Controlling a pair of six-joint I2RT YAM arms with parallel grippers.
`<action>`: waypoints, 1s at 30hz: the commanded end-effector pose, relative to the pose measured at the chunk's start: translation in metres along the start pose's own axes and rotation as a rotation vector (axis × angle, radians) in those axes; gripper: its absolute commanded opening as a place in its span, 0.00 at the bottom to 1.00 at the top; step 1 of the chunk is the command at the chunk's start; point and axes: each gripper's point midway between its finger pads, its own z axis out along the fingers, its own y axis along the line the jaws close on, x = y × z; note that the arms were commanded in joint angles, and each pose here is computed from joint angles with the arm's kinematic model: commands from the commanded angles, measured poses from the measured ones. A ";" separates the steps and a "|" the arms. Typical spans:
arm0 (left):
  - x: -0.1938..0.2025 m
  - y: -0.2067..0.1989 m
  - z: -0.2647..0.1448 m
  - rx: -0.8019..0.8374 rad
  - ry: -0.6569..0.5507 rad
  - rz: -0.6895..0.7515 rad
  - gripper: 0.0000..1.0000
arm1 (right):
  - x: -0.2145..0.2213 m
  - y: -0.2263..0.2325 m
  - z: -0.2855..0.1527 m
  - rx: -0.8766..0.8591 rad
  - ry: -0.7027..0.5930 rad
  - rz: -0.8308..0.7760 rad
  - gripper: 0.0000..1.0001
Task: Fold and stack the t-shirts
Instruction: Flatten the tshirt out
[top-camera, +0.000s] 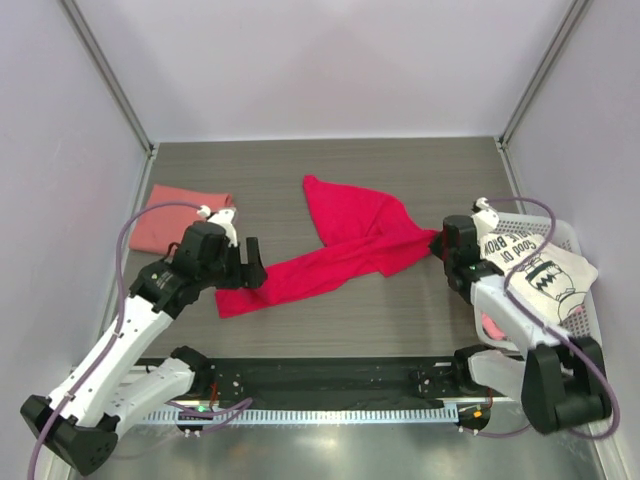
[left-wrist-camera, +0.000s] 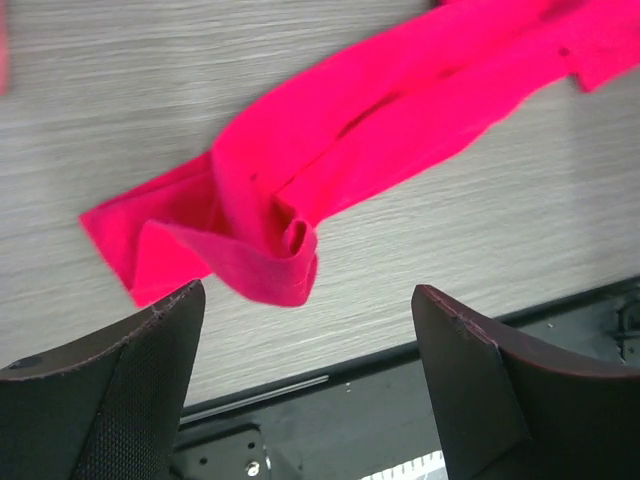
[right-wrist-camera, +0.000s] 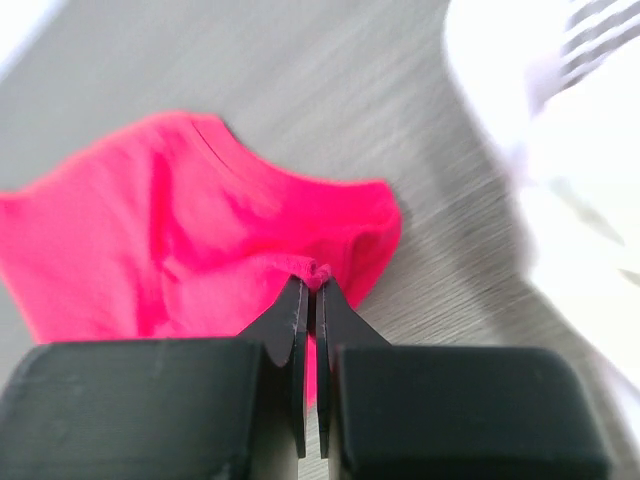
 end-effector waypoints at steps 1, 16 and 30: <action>-0.008 0.014 -0.012 -0.111 -0.025 -0.057 0.85 | -0.047 -0.008 -0.027 0.027 -0.178 0.133 0.01; 0.010 0.025 0.006 -0.186 0.066 -0.100 0.87 | -0.117 -0.016 -0.109 0.029 -0.336 0.192 0.01; 0.071 0.028 0.018 -0.235 0.100 -0.371 0.64 | -0.081 -0.023 -0.090 0.026 -0.254 0.180 0.01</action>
